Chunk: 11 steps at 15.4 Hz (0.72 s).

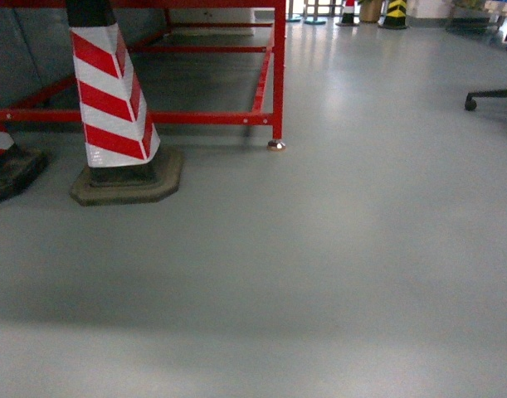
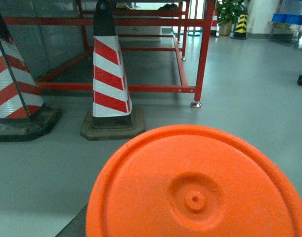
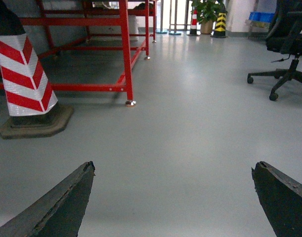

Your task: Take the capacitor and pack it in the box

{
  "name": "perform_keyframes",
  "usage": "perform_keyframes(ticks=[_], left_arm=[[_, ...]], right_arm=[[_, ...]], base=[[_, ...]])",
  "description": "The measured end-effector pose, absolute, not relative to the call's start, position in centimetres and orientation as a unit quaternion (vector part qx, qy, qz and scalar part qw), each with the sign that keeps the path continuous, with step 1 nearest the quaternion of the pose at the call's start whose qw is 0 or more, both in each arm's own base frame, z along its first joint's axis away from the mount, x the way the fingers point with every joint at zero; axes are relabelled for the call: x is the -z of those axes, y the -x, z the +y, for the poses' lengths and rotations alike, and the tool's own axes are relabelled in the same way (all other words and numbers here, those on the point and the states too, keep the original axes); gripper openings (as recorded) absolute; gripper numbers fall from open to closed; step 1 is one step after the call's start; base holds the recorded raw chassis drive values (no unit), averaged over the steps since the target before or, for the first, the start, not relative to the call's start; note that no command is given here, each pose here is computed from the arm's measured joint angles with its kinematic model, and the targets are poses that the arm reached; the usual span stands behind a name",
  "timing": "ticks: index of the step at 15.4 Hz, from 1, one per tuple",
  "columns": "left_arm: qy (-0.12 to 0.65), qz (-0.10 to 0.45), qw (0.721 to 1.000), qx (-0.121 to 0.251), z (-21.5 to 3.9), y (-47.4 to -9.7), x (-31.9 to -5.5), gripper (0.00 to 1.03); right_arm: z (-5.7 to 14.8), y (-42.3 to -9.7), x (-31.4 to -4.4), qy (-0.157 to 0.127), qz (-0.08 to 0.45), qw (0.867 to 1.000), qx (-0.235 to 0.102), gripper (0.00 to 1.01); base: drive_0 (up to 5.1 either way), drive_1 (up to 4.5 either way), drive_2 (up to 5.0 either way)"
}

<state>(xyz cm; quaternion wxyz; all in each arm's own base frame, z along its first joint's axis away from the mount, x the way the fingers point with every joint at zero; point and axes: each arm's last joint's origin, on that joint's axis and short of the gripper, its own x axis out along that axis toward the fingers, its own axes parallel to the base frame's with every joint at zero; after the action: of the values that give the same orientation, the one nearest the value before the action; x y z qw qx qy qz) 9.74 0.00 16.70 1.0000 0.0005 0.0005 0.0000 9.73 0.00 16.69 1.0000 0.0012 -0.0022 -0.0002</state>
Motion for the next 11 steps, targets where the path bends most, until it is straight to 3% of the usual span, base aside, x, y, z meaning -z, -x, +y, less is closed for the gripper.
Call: perform_keyframes(ticks=[11], left_arm=[[0.000,0.001,1.000,0.000,0.00,-9.74,-16.69,0.43]], right_arm=[[0.00,-9.73,-16.67,-0.001,-0.001,1.000,0.001,0.98]], base=[[-5.0,2.46,2.5]])
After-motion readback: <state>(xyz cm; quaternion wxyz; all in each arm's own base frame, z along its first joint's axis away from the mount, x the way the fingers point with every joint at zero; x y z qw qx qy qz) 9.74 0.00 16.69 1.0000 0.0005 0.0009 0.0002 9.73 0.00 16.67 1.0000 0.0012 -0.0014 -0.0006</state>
